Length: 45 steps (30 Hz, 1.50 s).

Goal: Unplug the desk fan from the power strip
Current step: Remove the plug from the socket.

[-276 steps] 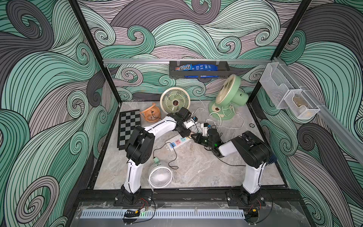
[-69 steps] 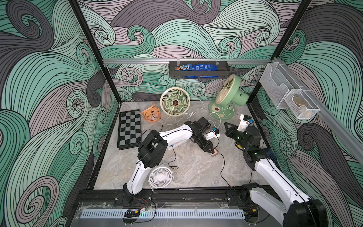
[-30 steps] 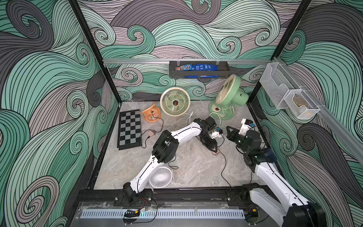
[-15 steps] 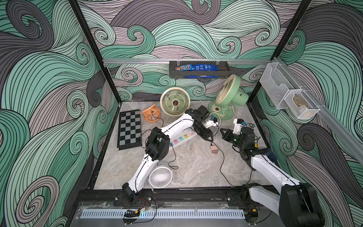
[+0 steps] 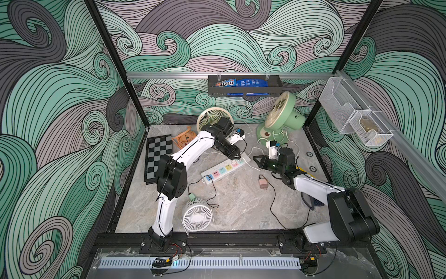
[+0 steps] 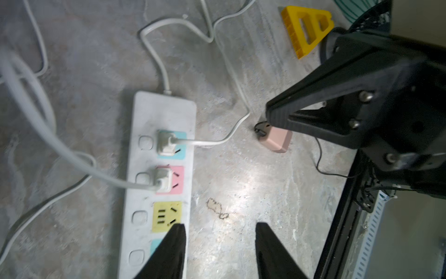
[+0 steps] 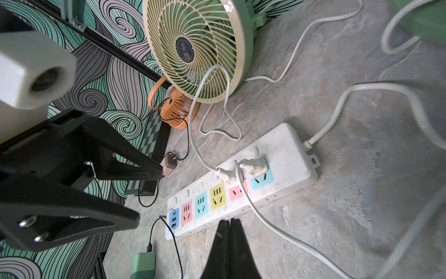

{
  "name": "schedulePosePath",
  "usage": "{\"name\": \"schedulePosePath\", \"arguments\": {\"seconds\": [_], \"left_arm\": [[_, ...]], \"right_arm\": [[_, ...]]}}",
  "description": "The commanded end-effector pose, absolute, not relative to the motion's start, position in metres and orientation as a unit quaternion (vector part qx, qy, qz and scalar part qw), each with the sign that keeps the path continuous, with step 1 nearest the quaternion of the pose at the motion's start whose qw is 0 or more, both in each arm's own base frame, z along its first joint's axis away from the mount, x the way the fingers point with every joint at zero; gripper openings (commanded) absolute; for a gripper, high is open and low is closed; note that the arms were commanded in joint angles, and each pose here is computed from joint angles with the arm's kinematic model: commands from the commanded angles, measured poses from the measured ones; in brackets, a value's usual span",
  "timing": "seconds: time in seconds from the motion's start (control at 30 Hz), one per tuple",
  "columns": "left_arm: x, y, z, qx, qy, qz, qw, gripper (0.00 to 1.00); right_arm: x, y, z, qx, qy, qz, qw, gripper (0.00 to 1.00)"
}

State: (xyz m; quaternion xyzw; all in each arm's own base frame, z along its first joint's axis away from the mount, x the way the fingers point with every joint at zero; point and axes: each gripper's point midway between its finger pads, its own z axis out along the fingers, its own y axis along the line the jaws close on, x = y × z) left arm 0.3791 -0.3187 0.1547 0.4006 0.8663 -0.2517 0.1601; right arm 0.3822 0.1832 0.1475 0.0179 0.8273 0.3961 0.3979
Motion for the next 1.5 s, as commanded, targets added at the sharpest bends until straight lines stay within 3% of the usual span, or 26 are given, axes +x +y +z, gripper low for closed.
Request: {"name": "schedulePosePath", "arguments": {"seconds": [0.0,0.47,1.47], "left_arm": [[0.393,-0.300,0.155,0.402,0.869,-0.212,0.193,0.49],[0.416,-0.285,0.113,0.384,0.884,-0.156,0.214,0.46],[0.414,-0.317,0.074,0.413,0.879,-0.146,0.188,0.40]], "right_arm": [[0.389,0.206,0.157,-0.014,0.812,0.419,0.405,0.03],[0.396,0.246,0.118,-0.023,0.816,0.425,0.390,0.00],[0.409,0.245,0.053,0.047,0.846,0.378,0.373,0.00]]}}
